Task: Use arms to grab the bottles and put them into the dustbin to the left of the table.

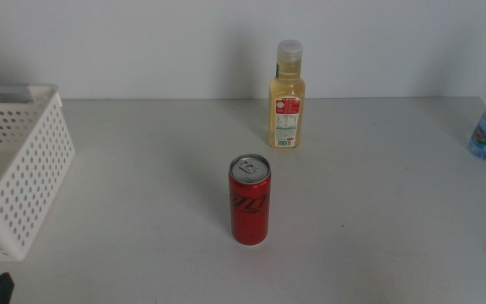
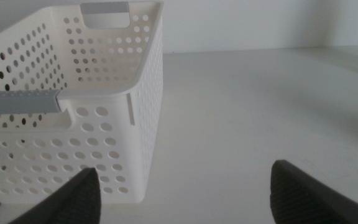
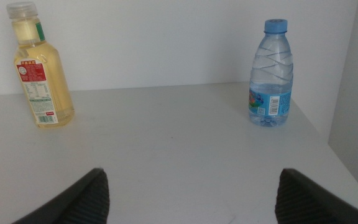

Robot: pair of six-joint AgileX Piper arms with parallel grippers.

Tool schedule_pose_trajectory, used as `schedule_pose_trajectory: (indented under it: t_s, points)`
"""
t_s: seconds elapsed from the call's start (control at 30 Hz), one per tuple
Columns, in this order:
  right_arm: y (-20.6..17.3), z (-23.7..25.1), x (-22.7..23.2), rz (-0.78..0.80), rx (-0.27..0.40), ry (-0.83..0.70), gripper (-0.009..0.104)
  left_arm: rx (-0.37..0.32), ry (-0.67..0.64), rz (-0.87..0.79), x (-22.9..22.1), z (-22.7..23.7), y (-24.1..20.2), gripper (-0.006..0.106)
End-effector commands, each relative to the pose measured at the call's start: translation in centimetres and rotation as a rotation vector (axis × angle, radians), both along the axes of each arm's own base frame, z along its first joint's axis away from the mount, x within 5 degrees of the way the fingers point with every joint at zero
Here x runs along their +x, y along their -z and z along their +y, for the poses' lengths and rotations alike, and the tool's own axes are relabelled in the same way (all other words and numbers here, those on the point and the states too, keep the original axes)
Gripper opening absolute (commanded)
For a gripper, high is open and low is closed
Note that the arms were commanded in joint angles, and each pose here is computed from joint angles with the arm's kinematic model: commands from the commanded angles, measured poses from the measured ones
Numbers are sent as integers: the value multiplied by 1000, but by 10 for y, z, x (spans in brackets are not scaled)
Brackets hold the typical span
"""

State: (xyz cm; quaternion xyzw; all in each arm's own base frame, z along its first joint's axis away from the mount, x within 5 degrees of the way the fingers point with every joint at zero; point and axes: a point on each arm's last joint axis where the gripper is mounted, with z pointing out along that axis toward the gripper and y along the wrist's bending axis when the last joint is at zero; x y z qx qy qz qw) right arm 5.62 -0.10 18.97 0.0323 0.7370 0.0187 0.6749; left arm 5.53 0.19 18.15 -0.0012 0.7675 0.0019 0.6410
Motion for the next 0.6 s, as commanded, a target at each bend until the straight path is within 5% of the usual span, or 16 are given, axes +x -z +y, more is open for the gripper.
schedule_pose_trajectory:
  t_s: [0.0,0.57]
  points:
    - [-11,0,-2,-103,-19,3,94,-14,25,-101,1,-2,-9,94]
    - [-11,0,-2,-103,-19,3,94,-75,490,-108,53,-56,-12,94]
